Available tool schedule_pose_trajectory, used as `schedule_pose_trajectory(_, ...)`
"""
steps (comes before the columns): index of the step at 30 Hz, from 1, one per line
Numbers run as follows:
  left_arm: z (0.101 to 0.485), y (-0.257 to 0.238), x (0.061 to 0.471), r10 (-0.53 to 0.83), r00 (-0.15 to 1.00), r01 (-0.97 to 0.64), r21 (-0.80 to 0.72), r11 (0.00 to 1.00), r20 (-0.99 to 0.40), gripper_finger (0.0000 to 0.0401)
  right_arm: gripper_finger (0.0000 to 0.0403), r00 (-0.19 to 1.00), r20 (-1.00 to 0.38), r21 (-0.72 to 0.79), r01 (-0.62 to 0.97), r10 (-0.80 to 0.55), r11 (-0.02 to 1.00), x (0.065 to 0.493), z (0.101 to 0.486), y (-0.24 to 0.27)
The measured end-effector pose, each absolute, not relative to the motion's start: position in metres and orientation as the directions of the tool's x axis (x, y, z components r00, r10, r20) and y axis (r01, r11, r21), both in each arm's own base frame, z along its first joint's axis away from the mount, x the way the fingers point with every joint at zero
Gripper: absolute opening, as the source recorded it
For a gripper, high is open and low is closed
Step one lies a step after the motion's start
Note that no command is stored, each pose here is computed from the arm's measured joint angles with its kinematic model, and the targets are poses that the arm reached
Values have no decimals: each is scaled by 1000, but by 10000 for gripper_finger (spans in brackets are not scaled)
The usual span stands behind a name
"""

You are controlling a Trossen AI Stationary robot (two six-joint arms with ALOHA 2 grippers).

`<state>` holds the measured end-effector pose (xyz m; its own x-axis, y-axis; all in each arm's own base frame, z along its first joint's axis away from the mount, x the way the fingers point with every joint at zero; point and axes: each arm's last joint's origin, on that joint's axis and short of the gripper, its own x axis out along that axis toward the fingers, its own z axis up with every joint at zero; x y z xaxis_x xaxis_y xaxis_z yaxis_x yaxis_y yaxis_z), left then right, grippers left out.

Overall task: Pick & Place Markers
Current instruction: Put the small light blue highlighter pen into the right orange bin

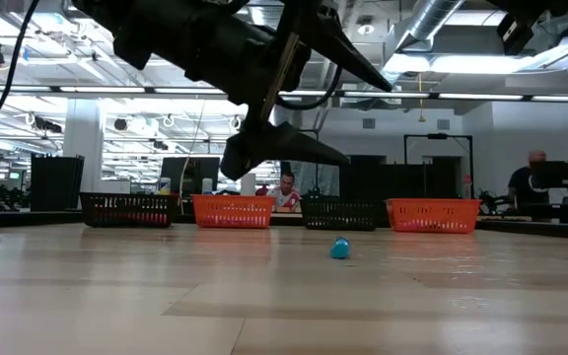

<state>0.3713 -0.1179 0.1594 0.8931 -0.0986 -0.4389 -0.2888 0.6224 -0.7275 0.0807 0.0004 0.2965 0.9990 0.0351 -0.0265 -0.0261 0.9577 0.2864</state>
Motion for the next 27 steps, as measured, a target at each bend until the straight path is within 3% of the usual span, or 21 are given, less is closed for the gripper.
schedule_pose_trajectory(19,212,-103,364,-17,957,-218,-755,619,-291,315,63,999,-33,286,-24,35,958,81,296,0)
schedule_pose_trajectory(22,209,-101,363,-7,948,-242,-732,637,-319,315,63,999,-32,286,-23,34,958,81,296,0)
schedule_pose_trajectory(27,205,-102,362,-23,875,-349,-664,661,-483,315,63,999,-33,286,-21,32,958,81,296,0)
